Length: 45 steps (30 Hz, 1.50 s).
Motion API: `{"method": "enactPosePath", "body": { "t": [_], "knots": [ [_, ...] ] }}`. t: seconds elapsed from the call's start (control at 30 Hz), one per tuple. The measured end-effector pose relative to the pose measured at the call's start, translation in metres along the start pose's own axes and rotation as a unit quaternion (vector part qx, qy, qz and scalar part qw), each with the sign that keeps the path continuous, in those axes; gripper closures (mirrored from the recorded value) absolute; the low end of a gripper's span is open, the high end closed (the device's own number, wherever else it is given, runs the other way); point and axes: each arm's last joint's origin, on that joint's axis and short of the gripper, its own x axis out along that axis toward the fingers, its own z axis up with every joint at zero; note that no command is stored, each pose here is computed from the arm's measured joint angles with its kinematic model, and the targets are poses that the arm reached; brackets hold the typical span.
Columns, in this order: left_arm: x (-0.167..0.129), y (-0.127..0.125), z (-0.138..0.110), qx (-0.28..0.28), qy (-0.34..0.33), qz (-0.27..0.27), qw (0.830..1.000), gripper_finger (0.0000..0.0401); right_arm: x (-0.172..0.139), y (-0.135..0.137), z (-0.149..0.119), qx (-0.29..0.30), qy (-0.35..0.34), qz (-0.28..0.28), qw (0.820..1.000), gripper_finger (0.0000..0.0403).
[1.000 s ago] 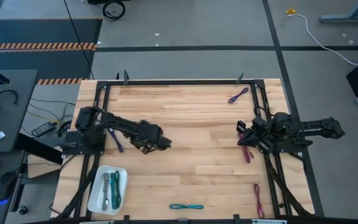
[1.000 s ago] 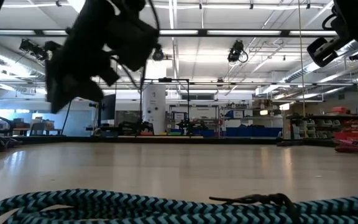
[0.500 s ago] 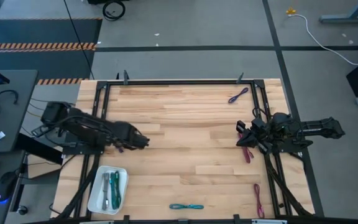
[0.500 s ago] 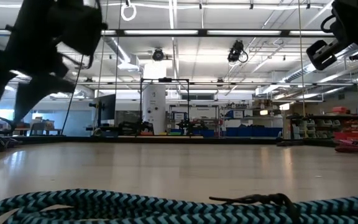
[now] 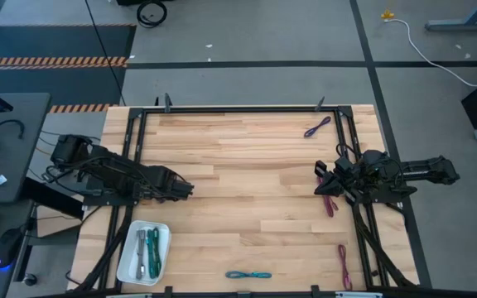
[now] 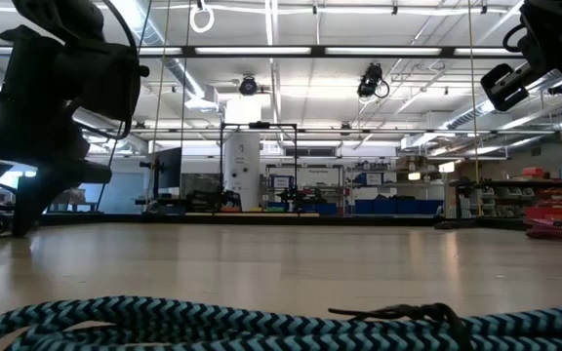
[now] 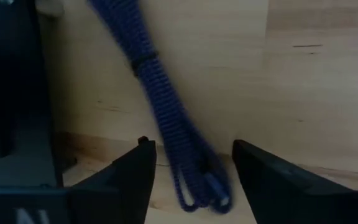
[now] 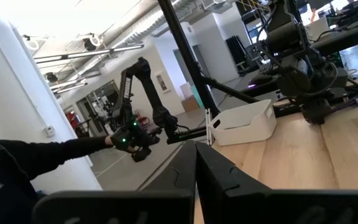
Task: Pick and place USB-C Cables
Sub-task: Put the bottom purple charger cable into the white bin
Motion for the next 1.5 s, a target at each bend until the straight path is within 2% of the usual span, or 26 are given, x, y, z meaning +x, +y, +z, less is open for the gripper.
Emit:
{"method": "enactPosePath", "body": {
  "t": [0.17, 0.3, 0.4, 0.43, 0.53, 0.6, 0.7, 0.77, 0.9, 0.97, 1.03, 1.1, 1.2, 1.37, 1.5],
  "knots": [
    [0.001, -0.002, 0.0, 0.034, -0.002, -0.013, 0.999, 0.0228, 0.0, 0.0, 0.0, -0.001, -0.002, 0.0, 1.0, 0.0392],
    [0.001, -0.005, -0.001, 0.041, -0.006, -0.026, 0.999, 0.0302, 0.0, 0.0, 0.0, 0.001, -0.002, -0.001, 1.0, 0.0392],
    [0.0, -0.006, -0.001, 0.07, -0.009, -0.032, 0.997, 0.0361, 0.0, 0.0, 0.0, 0.004, -0.002, -0.001, 1.0, 0.0392],
    [-0.001, -0.007, -0.001, 0.079, -0.01, -0.031, 0.996, 0.0373, 0.0, 0.0, 0.0, 0.004, -0.002, -0.001, 1.0, 0.0392],
    [-0.014, -0.012, -0.003, 0.106, -0.027, -0.019, 0.994, 0.0374, 0.0, 0.0, 0.0, 0.011, -0.002, -0.001, 1.0, 0.0392],
    [-0.035, -0.015, -0.006, 0.126, -0.045, -0.018, 0.991, 0.0373, 0.0, 0.0, 0.0, 0.012, -0.001, -0.001, 1.0, 0.0392],
    [-0.071, -0.024, -0.016, 0.167, -0.076, -0.044, 0.982, 0.0368, 0.0, 0.0, 0.0, 0.012, -0.002, -0.004, 1.0, 0.0392],
    [-0.099, -0.03, -0.027, 0.202, -0.102, -0.087, 0.97, 0.0369, 0.0, -0.001, 0.0, 0.012, -0.007, -0.011, 1.0, 0.0392],
    [-0.156, -0.035, -0.059, 0.284, -0.134, -0.199, 0.928, 0.0371, 0.0, -0.002, 0.001, 0.011, -0.019, -0.03, 0.999, 0.0392],
    [-0.178, -0.029, -0.076, 0.302, -0.133, -0.243, 0.912, 0.0368, 0.0, -0.002, 0.002, 0.008, -0.024, -0.039, 0.999, 0.0392],
    [-0.197, -0.021, -0.092, 0.296, -0.117, -0.282, 0.905, 0.0367, 0.0, -0.003, 0.002, 0.001, -0.028, -0.046, 0.999, 0.0392],
    [-0.207, -0.008, -0.108, 0.278, -0.094, -0.302, 0.907, 0.0369, 0.0, -0.003, 0.002, -0.004, -0.03, -0.05, 0.998, 0.0392],
    [-0.207, 0.013, -0.131, 0.234, -0.043, -0.299, 0.924, 0.0372, 0.0, -0.003, 0.002, -0.011, -0.035, -0.061, 0.997, 0.0392],
    [-0.193, 0.049, -0.167, 0.16, 0.046, -0.231, 0.959, 0.0372, 0.0, -0.004, 0.003, -0.016, -0.04, -0.071, 0.997, 0.0392],
    [-0.181, 0.069, -0.193, 0.137, 0.072, -0.192, 0.969, 0.0369, 0.0, -0.004, 0.003, -0.021, -0.039, -0.071, 0.996, 0.0392]
  ]
}}
